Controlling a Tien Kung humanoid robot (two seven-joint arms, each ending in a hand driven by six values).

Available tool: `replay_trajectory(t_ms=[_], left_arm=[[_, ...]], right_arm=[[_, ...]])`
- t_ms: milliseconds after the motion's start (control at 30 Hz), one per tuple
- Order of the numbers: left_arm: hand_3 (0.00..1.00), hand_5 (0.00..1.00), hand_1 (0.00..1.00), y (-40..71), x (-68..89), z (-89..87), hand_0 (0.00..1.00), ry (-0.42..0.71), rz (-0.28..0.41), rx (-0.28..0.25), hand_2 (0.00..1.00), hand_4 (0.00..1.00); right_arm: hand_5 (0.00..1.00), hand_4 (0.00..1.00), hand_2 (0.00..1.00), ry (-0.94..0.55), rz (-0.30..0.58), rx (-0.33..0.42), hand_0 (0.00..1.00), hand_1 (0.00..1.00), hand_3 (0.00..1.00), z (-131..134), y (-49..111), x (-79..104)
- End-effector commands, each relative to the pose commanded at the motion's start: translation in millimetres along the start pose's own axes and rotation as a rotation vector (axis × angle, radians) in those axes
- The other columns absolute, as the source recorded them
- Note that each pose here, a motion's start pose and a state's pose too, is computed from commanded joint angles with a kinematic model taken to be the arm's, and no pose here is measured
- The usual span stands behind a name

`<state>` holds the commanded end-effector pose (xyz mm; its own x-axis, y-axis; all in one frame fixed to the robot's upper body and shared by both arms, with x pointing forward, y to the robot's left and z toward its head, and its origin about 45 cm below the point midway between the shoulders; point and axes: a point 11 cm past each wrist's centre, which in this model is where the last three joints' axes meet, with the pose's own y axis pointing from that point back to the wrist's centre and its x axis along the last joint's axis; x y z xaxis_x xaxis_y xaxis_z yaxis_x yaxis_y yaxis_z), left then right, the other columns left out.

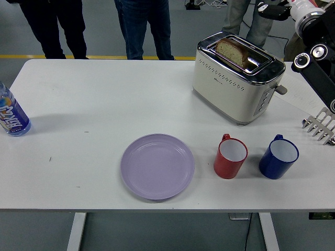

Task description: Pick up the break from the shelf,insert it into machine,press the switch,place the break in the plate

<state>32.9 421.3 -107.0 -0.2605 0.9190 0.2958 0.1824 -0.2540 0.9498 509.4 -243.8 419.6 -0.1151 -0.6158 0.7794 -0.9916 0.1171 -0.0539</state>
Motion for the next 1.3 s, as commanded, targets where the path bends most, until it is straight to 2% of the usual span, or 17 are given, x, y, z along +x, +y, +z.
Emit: replay_trajectory(t_ms=[500,767,1033,1300], left_arm=[[0.729,0.998,0.448,-1.4,0.7,-5.0,0.338,-0.004,0.003,0.010,0.594,0.610],[0.729,0.998,0.448,-1.8,0.0,-6.6,0.338,-0.003,0.001,0.013,0.594,0.608],[0.729,0.998,0.449,-1.1,-2.2,-4.0,0.339,-0.001,-0.003,0.008,0.595,0.607],[0.730,0.998,0.449,-0.9,-3.3,-3.2,0.340,0.001,-0.006,0.006,0.597,0.604]], right_arm=[[0.388,0.536,0.677,-0.186,0.092,0.053,0.666,0.620,0.765,25.4,10.3,5.6],[0.378,0.531,0.675,-0.285,0.105,0.071,0.664,0.618,0.755,43.7,15.9,4.7],[0.356,0.515,0.674,-0.400,0.124,0.137,0.680,0.628,0.756,51.7,21.1,10.2],[0.342,0.508,0.672,-0.441,0.143,0.182,0.686,0.630,0.751,63.3,28.6,10.0]])
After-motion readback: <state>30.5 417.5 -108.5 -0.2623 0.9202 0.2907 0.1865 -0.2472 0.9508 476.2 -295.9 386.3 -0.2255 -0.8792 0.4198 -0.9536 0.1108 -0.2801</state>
